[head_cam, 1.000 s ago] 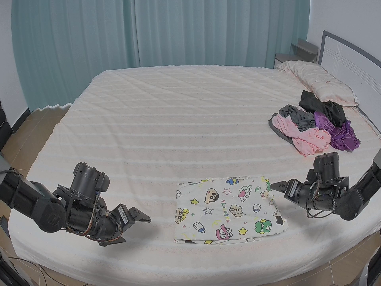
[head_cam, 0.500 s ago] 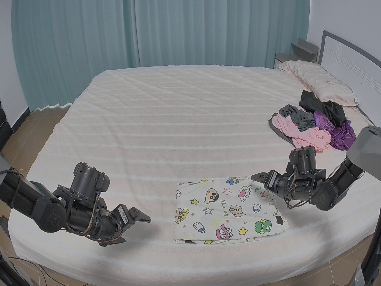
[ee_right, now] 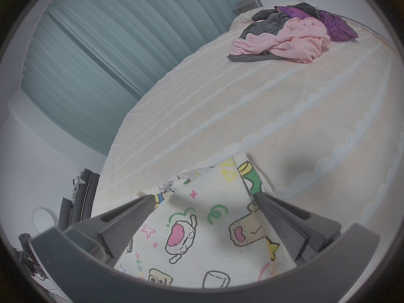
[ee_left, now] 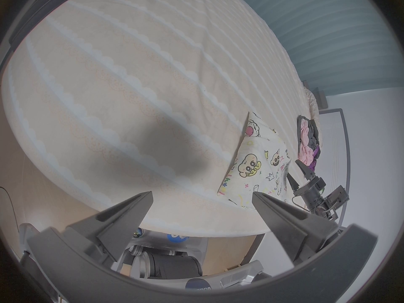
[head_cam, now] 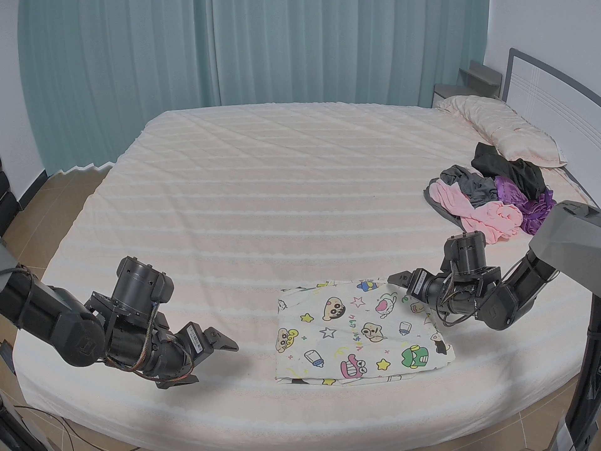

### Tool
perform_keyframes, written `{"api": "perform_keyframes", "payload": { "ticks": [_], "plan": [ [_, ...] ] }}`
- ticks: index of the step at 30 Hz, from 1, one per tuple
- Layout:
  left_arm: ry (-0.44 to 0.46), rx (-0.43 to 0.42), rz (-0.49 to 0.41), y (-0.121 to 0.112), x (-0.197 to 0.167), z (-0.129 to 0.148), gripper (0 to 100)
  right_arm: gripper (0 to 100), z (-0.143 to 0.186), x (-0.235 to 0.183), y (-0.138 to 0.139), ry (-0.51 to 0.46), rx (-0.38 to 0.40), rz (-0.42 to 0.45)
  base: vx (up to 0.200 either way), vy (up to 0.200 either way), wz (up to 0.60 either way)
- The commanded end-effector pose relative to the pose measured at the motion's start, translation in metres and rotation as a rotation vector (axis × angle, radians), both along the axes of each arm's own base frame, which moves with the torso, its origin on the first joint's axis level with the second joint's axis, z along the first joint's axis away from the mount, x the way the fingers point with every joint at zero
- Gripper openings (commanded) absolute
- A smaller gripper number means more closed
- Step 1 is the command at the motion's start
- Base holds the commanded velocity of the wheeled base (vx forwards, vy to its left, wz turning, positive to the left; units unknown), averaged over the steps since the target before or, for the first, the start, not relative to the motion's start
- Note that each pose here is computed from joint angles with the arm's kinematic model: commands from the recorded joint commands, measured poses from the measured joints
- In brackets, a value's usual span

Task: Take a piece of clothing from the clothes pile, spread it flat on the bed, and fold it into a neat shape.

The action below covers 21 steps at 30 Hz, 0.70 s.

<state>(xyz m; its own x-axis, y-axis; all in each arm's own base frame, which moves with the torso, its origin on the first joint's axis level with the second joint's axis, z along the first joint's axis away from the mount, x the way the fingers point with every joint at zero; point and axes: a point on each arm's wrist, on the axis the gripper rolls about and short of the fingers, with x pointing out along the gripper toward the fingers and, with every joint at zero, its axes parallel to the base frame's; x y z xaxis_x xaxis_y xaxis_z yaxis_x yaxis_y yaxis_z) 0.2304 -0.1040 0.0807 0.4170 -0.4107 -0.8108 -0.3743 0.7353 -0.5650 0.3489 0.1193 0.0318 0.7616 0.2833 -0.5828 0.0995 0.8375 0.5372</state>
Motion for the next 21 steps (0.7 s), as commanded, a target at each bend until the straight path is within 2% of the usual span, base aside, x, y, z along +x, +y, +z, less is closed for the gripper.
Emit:
{"api": "perform_keyframes", "payload": {
  "ticks": [1, 2, 21],
  "plan": [
    [0.004, 0.001, 0.001, 0.000, 0.000, -0.001, 100, 100, -0.006, 0.005, 0.002, 0.003, -0.002, -0.003, 0.000, 0.000, 0.00],
    [0.004, 0.002, -0.001, 0.000, 0.000, -0.001, 100, 0, -0.006, 0.006, 0.001, 0.003, -0.002, -0.004, 0.000, 0.000, 0.00],
    [0.005, 0.003, -0.001, 0.000, 0.000, -0.002, 100, 0, -0.006, 0.010, -0.019, 0.005, -0.002, -0.060, 0.000, 0.000, 0.00]
  ]
}}
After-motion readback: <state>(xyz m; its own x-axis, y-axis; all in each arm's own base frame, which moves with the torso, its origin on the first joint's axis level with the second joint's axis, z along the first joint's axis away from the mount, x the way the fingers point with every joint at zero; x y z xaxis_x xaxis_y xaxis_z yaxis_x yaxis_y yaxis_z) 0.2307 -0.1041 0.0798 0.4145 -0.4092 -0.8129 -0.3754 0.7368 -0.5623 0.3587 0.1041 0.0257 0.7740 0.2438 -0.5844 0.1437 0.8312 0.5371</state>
